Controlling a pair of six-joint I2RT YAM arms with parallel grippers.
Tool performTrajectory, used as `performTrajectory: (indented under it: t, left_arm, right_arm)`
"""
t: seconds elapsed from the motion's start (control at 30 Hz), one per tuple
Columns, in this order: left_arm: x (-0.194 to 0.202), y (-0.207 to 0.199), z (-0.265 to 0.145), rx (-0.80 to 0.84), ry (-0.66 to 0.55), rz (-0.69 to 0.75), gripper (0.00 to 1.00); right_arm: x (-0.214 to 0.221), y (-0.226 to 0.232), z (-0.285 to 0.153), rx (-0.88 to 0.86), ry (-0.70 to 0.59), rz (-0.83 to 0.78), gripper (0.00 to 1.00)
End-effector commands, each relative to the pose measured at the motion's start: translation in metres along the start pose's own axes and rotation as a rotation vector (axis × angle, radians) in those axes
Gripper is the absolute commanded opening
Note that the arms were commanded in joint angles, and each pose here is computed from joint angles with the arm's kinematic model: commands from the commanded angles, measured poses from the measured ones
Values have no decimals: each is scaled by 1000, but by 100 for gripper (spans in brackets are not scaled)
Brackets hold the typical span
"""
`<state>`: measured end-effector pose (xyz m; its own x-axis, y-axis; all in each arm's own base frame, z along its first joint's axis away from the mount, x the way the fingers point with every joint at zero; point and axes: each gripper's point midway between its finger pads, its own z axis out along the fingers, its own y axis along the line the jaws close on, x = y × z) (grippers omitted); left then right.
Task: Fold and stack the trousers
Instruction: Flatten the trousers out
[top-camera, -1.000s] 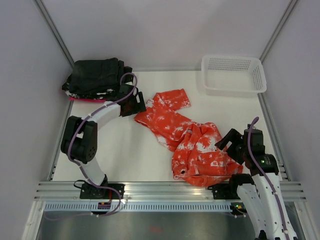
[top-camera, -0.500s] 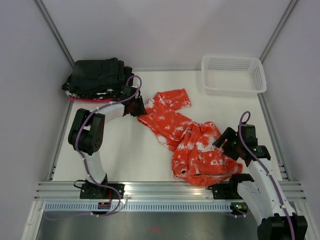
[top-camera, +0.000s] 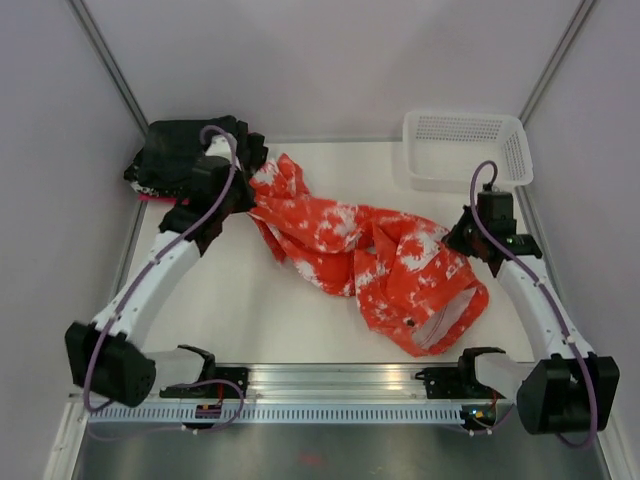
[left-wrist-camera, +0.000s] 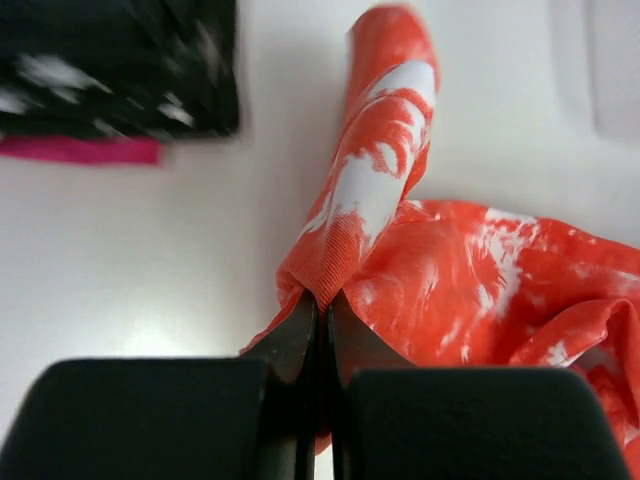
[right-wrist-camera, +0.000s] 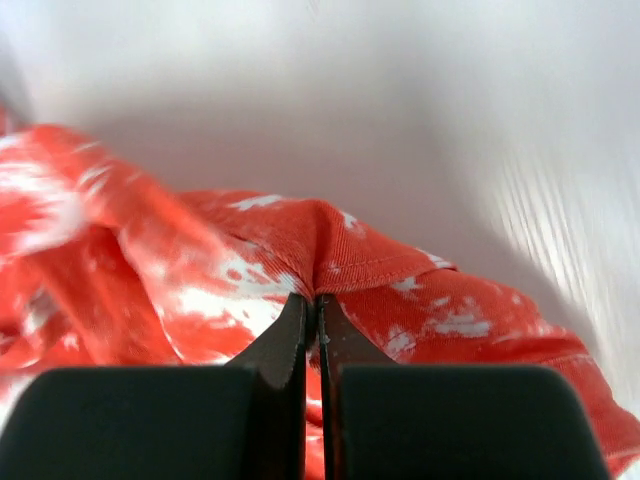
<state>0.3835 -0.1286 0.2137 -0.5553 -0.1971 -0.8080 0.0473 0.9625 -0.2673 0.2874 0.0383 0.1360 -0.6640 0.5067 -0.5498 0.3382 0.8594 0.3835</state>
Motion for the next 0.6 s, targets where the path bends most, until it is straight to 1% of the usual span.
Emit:
performTrajectory:
  t: [0.0, 0.03, 0.07, 0.1, 0.13, 0.17, 0.23, 0.27, 0.33, 0.4, 0.47, 0.5, 0.53, 0.57]
  left_arm:
    - [-86, 26, -88, -151, -288, 52, 2]
    - [-87, 31, -113, -167, -296, 56, 2]
    - [-100, 33, -133, -179, -333, 53, 2]
    - [-102, 35, -148, -184, -342, 52, 2]
    - [-101, 38, -161, -193, -348, 48, 2]
    - [-97, 45, -184, -212, -357, 52, 2]
    - [-97, 54, -207, -248, -379, 50, 2]
    - [-91, 59, -221, -263, -361, 54, 2]
    - [-87, 67, -234, -301, -342, 54, 2]
    - [-85, 72, -248, -327, -331, 49, 2]
    - [-93, 75, -262, -344, -370, 36, 2]
    - [-99, 77, -273, -344, -414, 26, 2]
    - [-104, 80, -280, -360, -446, 28, 2]
    - [-108, 80, -286, -358, -472, 27, 2]
  right_arm:
    - [-80, 41, -7, -86, -204, -86, 0]
    - [-88, 49, -6, -105, -197, -100, 0]
    - [-90, 53, 3, -108, -158, -110, 0]
    - [-103, 72, -6, -162, -162, -125, 0]
    - [-108, 77, -8, -176, -165, -144, 0]
    - [-112, 80, -8, -182, -163, -146, 0]
    - [-121, 82, -15, -181, -197, -161, 0]
    - [-123, 82, -21, -177, -217, -169, 0]
    - [-120, 74, -26, -144, -214, -187, 0]
    - [-109, 67, -32, -125, -178, -220, 0]
    - [-100, 68, -44, -157, -168, -264, 0]
    - [-92, 64, -47, -155, -152, -266, 0]
    - [-90, 63, -54, -158, -162, -268, 0]
    - [-92, 63, -72, -170, -212, -269, 0]
